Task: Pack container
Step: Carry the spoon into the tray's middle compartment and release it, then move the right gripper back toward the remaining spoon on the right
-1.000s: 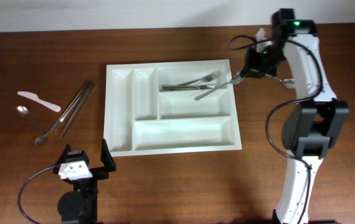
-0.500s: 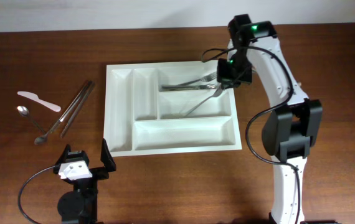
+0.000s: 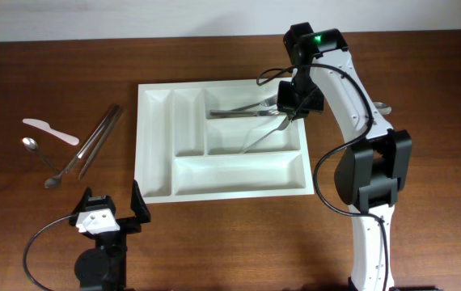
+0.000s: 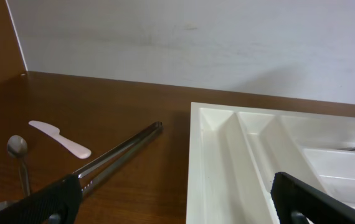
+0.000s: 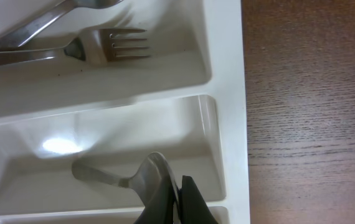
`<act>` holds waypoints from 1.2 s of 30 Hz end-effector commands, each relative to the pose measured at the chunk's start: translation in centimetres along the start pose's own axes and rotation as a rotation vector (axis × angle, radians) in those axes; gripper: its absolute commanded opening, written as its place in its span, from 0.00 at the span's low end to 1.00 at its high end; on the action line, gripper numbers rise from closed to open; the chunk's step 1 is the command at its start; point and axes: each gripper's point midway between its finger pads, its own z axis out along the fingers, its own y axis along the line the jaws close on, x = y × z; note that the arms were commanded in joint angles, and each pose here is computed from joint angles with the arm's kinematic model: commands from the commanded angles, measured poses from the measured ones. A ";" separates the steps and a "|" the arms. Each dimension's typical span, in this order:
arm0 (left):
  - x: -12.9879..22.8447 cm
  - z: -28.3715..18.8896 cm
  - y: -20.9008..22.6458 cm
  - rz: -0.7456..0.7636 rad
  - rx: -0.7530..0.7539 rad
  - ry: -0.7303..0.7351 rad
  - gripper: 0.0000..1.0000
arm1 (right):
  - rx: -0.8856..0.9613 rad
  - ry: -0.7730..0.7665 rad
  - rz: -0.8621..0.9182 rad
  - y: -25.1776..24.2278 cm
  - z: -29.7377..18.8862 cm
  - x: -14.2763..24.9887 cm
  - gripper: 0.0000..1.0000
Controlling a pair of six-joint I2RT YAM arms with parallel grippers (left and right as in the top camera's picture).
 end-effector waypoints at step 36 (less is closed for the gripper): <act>0.1 0.0 -0.3 0.016 0.015 -0.001 0.99 | -0.109 -0.258 0.300 -14.5 -5.2 -10.0 0.79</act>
